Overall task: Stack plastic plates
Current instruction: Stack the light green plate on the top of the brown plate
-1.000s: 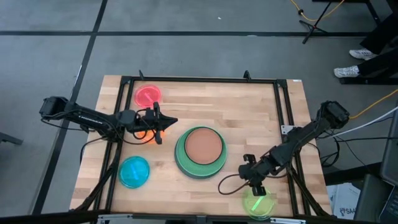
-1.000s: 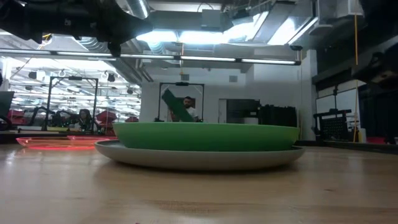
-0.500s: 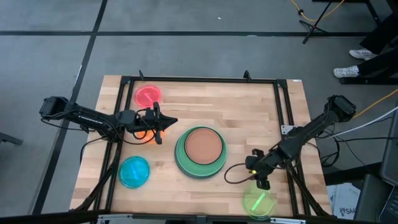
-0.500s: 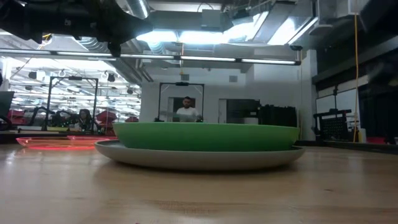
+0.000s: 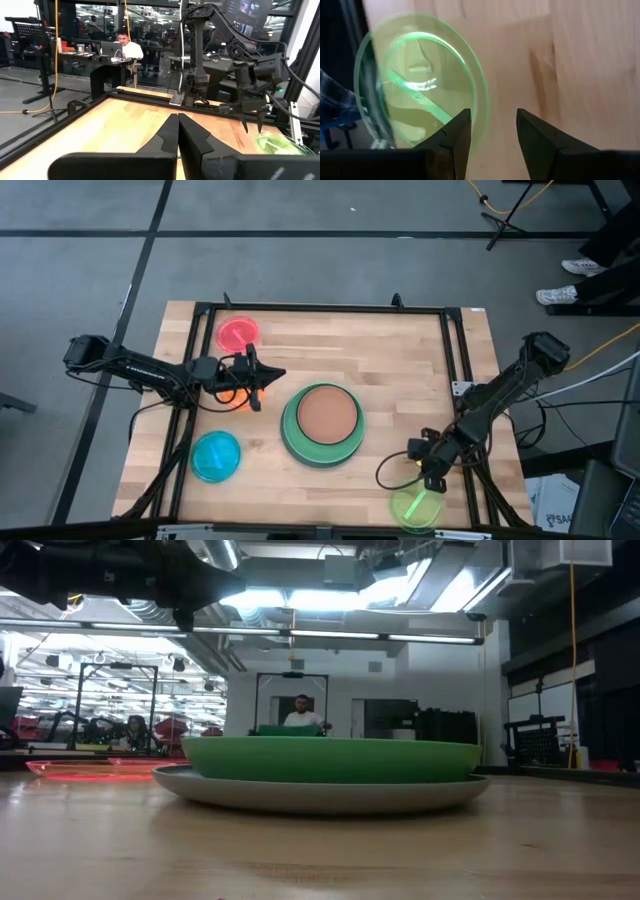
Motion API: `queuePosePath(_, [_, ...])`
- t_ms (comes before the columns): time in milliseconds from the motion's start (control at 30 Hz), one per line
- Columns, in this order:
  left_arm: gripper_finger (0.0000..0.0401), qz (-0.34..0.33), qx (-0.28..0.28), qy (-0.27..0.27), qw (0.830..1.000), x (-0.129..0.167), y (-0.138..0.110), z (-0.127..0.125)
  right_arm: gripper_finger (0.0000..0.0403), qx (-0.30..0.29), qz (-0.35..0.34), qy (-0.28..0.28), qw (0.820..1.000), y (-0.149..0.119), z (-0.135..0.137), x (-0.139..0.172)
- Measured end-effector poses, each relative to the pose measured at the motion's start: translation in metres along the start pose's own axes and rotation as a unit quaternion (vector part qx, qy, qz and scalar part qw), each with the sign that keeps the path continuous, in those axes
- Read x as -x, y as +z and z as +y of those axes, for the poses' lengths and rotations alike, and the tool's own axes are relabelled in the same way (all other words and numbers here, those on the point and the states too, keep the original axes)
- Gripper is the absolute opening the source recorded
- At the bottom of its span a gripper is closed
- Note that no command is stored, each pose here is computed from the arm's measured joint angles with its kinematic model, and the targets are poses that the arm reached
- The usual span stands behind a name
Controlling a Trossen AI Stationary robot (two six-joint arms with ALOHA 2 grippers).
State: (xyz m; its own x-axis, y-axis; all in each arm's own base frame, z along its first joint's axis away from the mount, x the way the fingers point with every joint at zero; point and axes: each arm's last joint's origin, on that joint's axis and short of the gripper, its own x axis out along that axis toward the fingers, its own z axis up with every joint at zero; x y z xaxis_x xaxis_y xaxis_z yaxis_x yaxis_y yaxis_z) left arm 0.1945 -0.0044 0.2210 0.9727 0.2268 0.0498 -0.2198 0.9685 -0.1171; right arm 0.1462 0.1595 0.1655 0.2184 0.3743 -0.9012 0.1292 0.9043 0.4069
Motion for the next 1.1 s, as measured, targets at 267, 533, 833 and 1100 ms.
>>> queuePosePath(267, [0.0000, 0.000, 0.000, 0.005, 1.000, 0.000, 0.000, 0.000, 0.0147, -0.012, -0.012, 0.023, 1.000, -0.005, -0.006, -0.010])
queuePosePath(533, [0.0000, 0.000, 0.000, 0.006, 1.000, 0.000, 0.000, 0.000, 0.0147, -0.011, -0.019, 0.032, 0.999, -0.002, -0.004, -0.022])
queuePosePath(833, [0.0000, 0.000, 0.000, 0.006, 1.000, 0.000, 0.000, 0.000, 0.0117, -0.003, 0.009, 0.021, 1.000, -0.002, -0.005, -0.038])
queuePosePath(1100, [0.0000, 0.001, -0.001, 0.006, 1.000, 0.000, 0.000, 0.000, 0.0050, 0.006, 0.007, 0.017, 1.000, -0.002, -0.006, -0.038])
